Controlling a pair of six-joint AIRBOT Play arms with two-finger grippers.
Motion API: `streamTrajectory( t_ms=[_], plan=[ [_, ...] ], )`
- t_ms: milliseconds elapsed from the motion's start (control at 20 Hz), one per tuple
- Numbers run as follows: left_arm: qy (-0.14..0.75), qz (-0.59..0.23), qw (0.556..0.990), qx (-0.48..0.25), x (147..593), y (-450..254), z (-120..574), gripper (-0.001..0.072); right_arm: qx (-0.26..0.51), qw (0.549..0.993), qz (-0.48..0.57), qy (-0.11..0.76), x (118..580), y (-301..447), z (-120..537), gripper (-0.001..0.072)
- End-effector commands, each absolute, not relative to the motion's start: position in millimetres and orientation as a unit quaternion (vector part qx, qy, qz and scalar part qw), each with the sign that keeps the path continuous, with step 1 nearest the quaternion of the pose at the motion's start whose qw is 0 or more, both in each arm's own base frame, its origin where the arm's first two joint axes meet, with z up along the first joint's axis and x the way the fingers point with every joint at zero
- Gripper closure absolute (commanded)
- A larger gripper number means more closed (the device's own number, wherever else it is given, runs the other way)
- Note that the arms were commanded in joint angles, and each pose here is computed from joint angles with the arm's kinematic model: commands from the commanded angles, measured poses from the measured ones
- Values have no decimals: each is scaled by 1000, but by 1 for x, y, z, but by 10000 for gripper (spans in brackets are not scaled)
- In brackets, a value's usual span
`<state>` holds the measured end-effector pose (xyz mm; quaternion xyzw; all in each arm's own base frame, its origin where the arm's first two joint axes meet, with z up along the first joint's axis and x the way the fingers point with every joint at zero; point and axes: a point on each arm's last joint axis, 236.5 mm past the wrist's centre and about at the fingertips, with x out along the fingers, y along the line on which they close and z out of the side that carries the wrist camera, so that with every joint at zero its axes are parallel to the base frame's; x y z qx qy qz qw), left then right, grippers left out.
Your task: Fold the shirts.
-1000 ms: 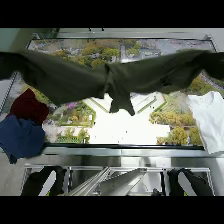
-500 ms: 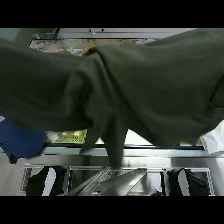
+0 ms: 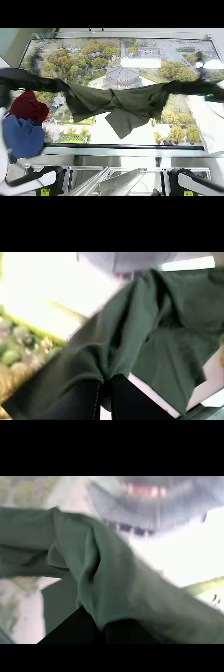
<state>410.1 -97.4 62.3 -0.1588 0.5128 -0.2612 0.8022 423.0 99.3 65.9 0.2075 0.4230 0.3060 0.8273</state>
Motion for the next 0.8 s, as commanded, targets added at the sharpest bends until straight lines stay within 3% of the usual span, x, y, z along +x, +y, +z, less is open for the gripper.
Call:
streamTrajectory(
  t_ms=[0,150,200,250,300,500,750],
  plan=[
    [579,-252,757,-169,429,-111,-55,688,219,806,231,499,446,98,-76,687],
    [586,-252,748,-180,458,-99,-71,687,233,805,220,499,469,90,-95,677],
    [586,-255,747,-185,467,-96,-65,685,231,812,219,489,476,86,-87,589],
    [584,-265,745,-183,473,-93,-54,541,227,819,224,477,483,82,-72,366],
    [584,-268,743,-187,478,-90,-42,1,223,826,231,463,489,75,-52,244],
    [579,-247,750,-201,491,-62,1,6,213,860,201,418,493,27,14,222],
    [645,-214,709,-191,449,-30,16,6,215,797,194,529,417,11,14,210]
  ],
)
